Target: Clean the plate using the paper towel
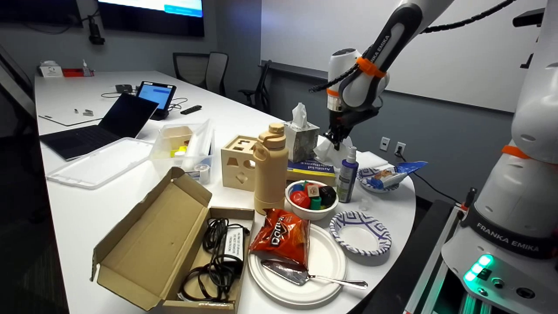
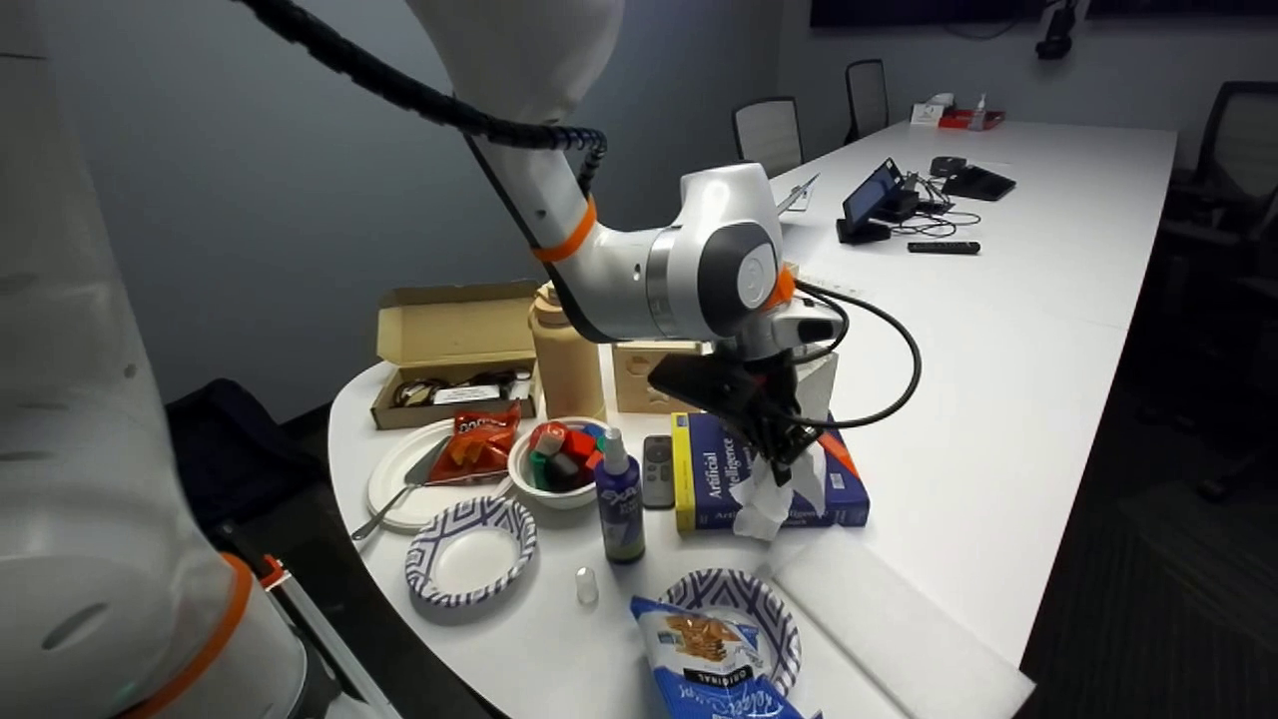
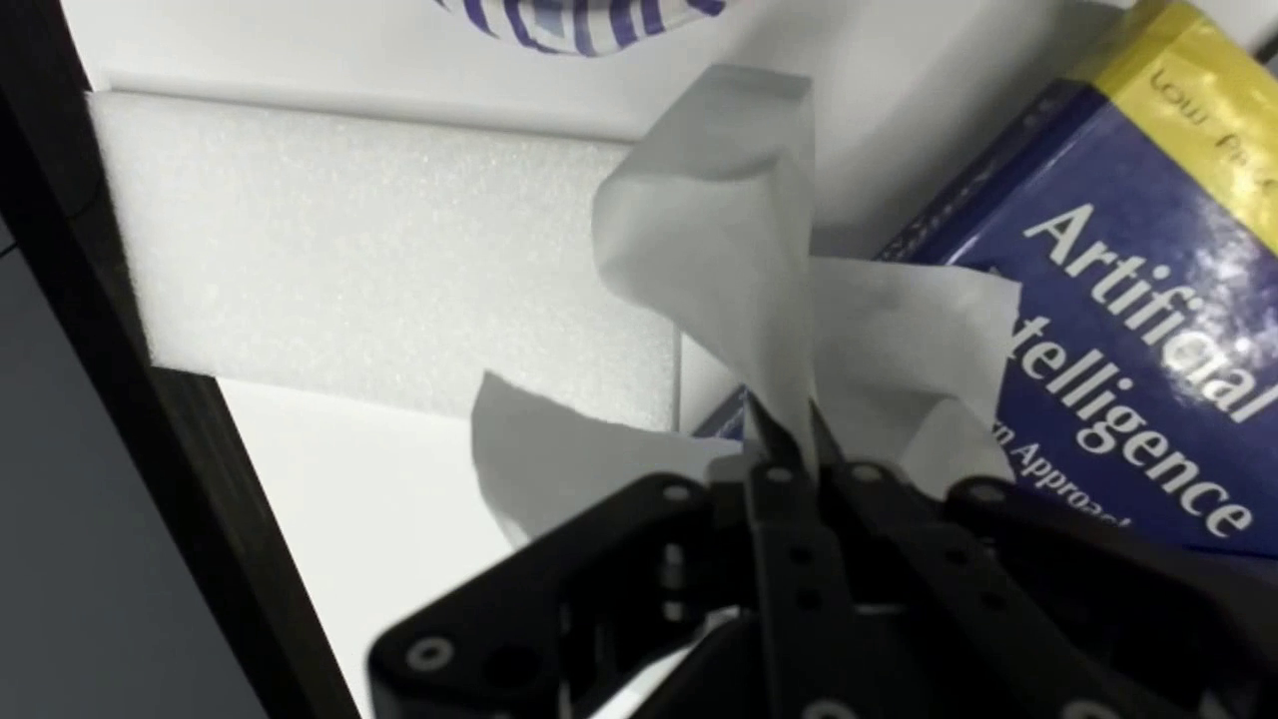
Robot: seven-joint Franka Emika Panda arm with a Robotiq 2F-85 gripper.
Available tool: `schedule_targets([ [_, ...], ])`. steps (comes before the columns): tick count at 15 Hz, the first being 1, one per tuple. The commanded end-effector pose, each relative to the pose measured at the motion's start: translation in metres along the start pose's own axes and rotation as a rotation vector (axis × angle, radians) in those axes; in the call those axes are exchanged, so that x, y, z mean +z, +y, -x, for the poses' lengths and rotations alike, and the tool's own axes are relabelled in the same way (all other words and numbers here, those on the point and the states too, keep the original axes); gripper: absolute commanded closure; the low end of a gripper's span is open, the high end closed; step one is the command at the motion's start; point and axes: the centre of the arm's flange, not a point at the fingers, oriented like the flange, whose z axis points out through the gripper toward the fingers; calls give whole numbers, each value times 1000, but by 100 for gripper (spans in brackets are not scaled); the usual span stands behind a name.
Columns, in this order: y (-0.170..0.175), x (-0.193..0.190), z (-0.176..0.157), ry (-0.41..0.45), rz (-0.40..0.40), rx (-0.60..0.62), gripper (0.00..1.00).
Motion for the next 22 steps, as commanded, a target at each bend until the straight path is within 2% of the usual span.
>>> schedule_targets([
  [1,-5,27,-8,-13,-3,36,100],
  [3,-7,32,-6,-16,-15,43,100],
  [4,-8,31,-5,-12,-19,48,74],
  [6,-9,25,-2,-2,-28,57,66],
  [10,-7,8,12,-15,-45,99,35],
  [14,-8,-17,43,-12,-36,118,4],
  [15,-10,-29,54,-5,-48,119,1],
  [18,-23,-64,84,13,-75,80,0],
  [22,-58,-105,124,-50,-79,22,0],
])
